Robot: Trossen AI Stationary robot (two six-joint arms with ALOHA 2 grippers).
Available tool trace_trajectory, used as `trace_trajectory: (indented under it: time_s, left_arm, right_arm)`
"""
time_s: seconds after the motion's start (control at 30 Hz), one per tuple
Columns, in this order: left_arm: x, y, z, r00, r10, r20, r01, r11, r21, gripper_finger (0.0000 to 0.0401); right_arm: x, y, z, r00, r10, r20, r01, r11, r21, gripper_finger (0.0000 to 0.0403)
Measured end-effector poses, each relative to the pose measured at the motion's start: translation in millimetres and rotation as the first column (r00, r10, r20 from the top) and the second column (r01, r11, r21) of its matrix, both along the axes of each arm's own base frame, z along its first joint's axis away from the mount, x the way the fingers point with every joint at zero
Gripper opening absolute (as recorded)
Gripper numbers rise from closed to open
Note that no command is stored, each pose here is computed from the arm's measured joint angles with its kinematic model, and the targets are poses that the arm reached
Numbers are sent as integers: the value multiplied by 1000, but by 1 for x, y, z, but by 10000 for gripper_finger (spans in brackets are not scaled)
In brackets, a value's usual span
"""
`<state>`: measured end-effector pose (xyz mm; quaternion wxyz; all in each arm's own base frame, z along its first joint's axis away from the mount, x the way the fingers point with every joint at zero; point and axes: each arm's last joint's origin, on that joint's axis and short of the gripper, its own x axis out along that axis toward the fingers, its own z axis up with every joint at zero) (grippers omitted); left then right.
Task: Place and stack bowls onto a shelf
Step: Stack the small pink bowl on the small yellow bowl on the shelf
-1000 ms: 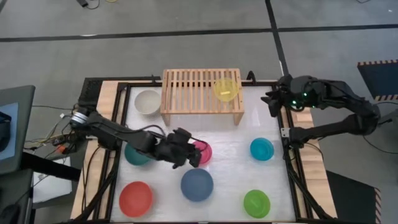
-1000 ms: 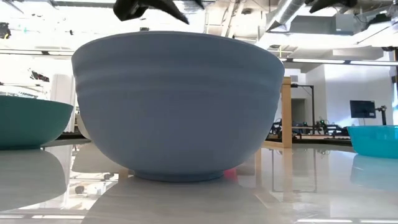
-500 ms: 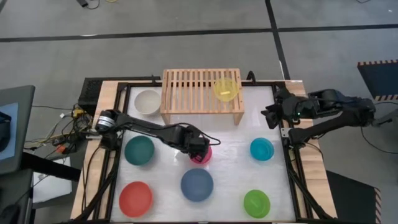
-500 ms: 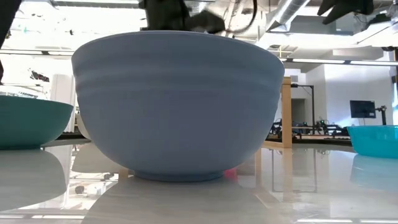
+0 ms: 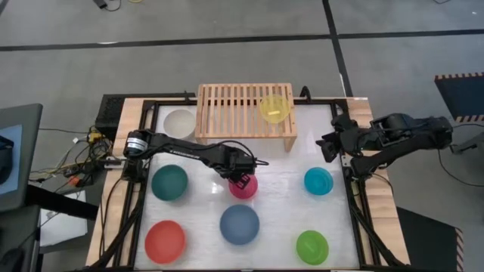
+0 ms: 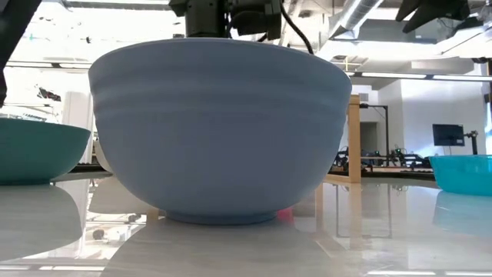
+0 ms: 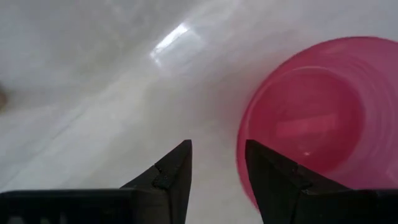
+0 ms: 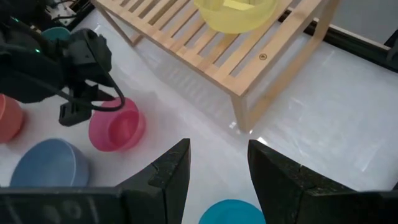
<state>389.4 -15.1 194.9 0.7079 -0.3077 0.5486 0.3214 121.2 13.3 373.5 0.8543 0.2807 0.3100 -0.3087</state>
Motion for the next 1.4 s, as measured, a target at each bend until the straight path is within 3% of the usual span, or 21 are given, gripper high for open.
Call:
trace_trajectory:
  time_s: [0.2,0.4,0.63,0.77,0.97,1.23,1.4]
  left_arm:
    - [1,-2,-11,999,-26,39,27,999,-27,108]
    - [-1,-2,-16,999,-33,35,35,999,-40,14]
    - [3,-2,-4,998,-45,51,48,997,-55,1]
    - [12,-3,25,992,-94,83,96,995,-16,0]
    - [18,6,94,981,-147,130,127,981,148,0]
    - [17,28,185,931,-148,333,17,930,368,0]
    - [12,38,208,914,-107,391,-87,890,447,0]
  right_arm:
    - [0,-1,0,1000,-11,2,11,1000,-12,187]
    - [0,-1,0,1000,-17,5,17,1000,-22,187]
    - [0,-2,1,1000,-28,8,28,999,-40,187]
    - [1,-1,1,999,-31,22,31,999,-32,187]
    - [12,1,6,995,-11,96,12,1000,-13,187]
    - [31,3,7,993,64,98,-56,995,-87,187]
    - [40,-2,24,970,156,185,-116,971,-209,187]
